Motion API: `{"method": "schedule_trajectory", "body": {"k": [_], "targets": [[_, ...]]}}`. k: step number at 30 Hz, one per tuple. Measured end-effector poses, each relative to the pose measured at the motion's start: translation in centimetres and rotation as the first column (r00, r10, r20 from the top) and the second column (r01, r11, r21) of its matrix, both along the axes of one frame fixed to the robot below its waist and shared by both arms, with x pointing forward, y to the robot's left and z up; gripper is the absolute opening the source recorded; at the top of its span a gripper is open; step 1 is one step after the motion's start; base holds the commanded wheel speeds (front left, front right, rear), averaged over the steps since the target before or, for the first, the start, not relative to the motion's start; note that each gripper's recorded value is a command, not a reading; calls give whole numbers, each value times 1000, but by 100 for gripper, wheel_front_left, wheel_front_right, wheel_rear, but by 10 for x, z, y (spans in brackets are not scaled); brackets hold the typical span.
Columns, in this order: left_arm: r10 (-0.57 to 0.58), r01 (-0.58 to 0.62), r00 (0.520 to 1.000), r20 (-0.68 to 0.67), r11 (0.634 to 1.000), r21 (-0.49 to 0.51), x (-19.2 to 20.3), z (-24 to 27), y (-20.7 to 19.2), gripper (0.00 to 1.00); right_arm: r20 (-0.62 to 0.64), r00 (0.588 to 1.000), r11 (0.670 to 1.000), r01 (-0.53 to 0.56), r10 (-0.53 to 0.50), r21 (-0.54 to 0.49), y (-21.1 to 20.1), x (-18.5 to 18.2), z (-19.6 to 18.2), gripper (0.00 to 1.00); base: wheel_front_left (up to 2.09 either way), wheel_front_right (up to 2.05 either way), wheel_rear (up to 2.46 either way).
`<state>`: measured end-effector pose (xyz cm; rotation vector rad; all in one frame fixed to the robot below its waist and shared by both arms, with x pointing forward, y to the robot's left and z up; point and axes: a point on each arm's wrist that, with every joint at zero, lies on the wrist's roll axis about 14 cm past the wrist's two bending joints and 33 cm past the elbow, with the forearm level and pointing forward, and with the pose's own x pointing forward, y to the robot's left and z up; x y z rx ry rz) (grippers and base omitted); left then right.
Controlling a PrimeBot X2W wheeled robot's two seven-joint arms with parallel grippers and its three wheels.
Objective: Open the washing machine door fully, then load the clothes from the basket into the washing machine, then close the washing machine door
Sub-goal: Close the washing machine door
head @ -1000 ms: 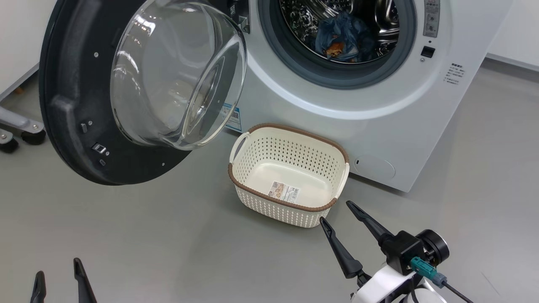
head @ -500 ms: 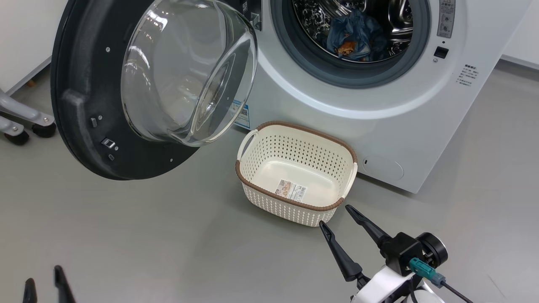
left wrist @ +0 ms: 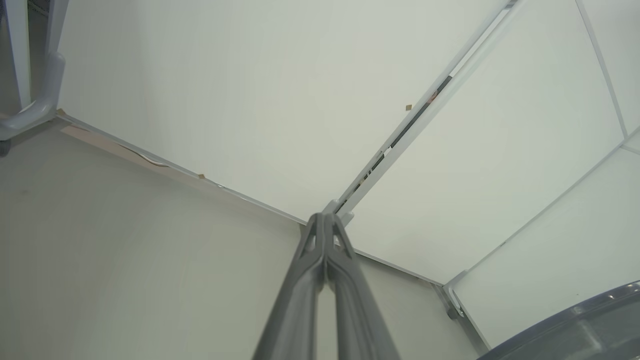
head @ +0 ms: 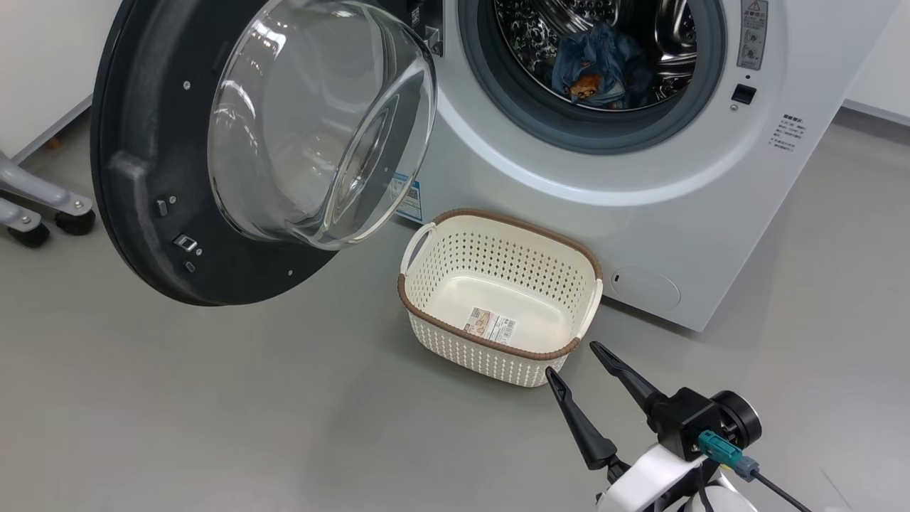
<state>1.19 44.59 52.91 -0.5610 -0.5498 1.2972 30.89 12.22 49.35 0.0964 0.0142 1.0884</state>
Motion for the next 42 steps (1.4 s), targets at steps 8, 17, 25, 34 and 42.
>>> {"method": "schedule_trajectory", "body": {"k": [8,17,25,34,42], "targets": [[36,-37,999,22,998,48,-13,18,35,0,-8,999,999,37,-37,12,-5,4,2,100,0,0,0],[41,-36,991,131,998,-42,-17,19,74,0,-34,995,996,90,-90,4,-19,6,-4,100,0,0,0],[11,10,974,227,996,-92,-8,33,104,0,-55,990,992,128,-128,-5,-31,4,-10,100,0,0,0],[-25,88,927,373,984,-153,15,46,131,0,-58,984,986,168,-168,1,-41,3,-10,100,0,0,0],[-115,216,905,410,953,-211,64,44,138,0,-53,970,972,237,-237,1,-61,9,-10,100,0,0,0]]}}
